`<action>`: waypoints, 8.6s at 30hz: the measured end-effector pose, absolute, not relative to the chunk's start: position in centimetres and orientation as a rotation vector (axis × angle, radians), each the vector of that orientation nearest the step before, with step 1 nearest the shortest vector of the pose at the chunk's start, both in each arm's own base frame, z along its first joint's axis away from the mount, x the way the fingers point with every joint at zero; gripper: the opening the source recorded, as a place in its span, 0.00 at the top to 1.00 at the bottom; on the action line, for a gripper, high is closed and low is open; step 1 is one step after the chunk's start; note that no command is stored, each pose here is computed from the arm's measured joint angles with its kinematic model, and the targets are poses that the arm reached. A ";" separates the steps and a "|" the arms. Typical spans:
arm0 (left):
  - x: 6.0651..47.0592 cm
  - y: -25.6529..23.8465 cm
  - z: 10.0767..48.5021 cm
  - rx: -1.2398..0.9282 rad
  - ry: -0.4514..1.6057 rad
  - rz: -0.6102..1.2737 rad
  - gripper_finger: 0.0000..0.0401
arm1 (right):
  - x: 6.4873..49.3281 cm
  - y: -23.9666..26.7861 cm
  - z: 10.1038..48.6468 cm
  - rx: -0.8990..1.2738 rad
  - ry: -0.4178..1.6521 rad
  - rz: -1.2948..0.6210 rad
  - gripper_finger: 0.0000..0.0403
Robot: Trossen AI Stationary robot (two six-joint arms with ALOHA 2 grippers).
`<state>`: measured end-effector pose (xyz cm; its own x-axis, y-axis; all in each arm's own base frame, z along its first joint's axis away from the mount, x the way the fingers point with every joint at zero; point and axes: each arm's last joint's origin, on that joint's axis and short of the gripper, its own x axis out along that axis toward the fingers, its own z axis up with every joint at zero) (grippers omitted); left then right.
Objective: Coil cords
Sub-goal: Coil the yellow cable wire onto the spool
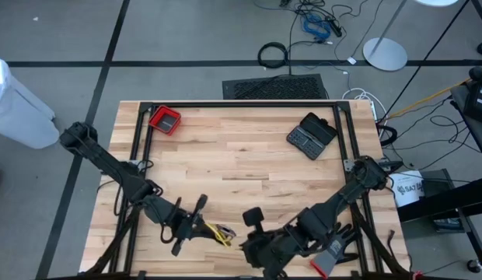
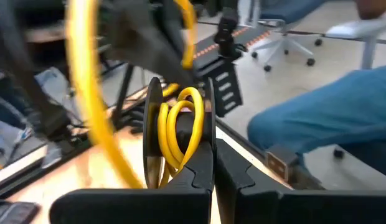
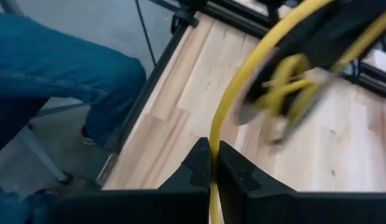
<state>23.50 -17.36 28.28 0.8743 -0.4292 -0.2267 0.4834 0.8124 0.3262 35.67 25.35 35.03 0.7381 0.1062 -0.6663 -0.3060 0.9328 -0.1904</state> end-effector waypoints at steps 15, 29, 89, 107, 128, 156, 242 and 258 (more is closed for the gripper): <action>20.4 -16.8 30.6 0.408 0.129 -0.286 1.00 | 34.5 26.6 34.7 -0.249 0.764 0.288 1.00; 17.0 -17.1 32.8 0.398 0.053 -0.228 1.00 | 33.6 25.9 33.9 -0.199 0.899 0.201 1.00; 17.6 -19.7 32.5 0.478 -0.084 -0.374 1.00 | 36.7 24.6 32.4 -0.199 0.788 0.265 0.80; 17.5 -20.0 32.3 0.438 -0.073 -0.449 1.00 | 38.1 25.0 35.8 -0.192 0.444 0.326 0.68; 17.5 -19.9 32.4 0.438 -0.076 -0.443 1.00 | 40.7 23.9 32.7 -0.152 0.463 0.383 0.68; 17.5 -19.9 32.4 0.440 -0.077 -0.446 0.99 | 41.6 23.0 31.8 -0.196 0.486 0.383 0.98; 23.4 -20.6 28.8 0.326 -0.123 -0.873 0.99 | 42.4 23.0 31.9 -0.586 0.428 -0.015 1.00; 23.8 -20.1 28.4 0.304 -0.068 -0.886 0.99 | 41.7 24.5 32.6 -0.616 0.395 0.076 1.00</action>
<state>23.77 -20.06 28.42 0.6336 -0.7708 -0.0669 0.7516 0.5927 0.2896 41.65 24.48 32.65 0.9226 -0.0467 -0.3829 -0.1858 0.8160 -0.5473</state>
